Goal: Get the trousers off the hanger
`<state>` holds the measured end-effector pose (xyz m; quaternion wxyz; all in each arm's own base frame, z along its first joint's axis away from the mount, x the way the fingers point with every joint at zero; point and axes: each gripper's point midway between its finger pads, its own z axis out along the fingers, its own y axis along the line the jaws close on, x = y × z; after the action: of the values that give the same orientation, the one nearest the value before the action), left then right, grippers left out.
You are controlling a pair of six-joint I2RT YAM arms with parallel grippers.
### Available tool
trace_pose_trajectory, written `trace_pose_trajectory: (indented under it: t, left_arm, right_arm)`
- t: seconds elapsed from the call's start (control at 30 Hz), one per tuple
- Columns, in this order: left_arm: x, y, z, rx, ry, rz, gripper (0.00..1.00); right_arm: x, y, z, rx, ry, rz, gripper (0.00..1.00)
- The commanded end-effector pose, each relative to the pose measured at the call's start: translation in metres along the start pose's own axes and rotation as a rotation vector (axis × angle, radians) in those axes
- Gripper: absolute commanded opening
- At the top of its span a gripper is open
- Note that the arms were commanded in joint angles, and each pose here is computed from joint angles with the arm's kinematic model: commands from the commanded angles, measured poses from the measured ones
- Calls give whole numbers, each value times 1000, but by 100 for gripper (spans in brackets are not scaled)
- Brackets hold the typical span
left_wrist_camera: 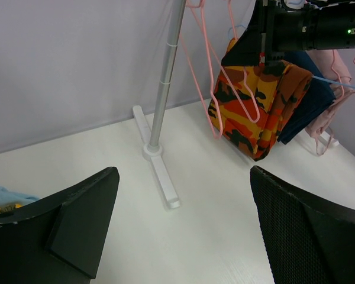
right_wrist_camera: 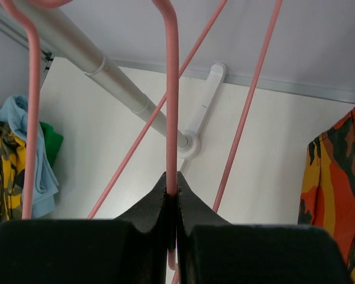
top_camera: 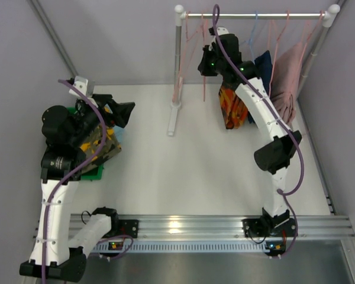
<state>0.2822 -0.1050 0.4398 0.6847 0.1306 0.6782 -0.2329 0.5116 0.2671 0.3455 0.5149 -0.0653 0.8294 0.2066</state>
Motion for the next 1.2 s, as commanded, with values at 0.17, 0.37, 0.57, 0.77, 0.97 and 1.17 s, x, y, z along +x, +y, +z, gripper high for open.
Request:
trace_pose_trajectory:
  t: [0.17, 0.37, 0.57, 0.77, 0.97, 1.17]
  left_arm:
    - [-6, -1, -2, -3, -33, 18, 97]
    - [-10, 0, -3, -11, -39, 10, 99]
    - [-14, -1, -3, -17, -43, 4, 99]
    - [-21, -1, -5, -25, -59, 0, 99]
    - [-25, 1, -8, -46, -58, 10, 99]
    - [-24, 0, -10, -44, -52, 14, 99]
  right_arm:
    - [-30, 50, -4, -123, -123, -71, 0]
    - [-28, 63, -8, -148, -125, -63, 8]
    - [-35, 62, -28, -147, -133, -61, 29]
    - [-38, 60, -67, -163, -133, -65, 49]
    - [-54, 57, -120, -173, -180, -78, 56]
    - [-70, 59, -183, -228, -253, -106, 56]
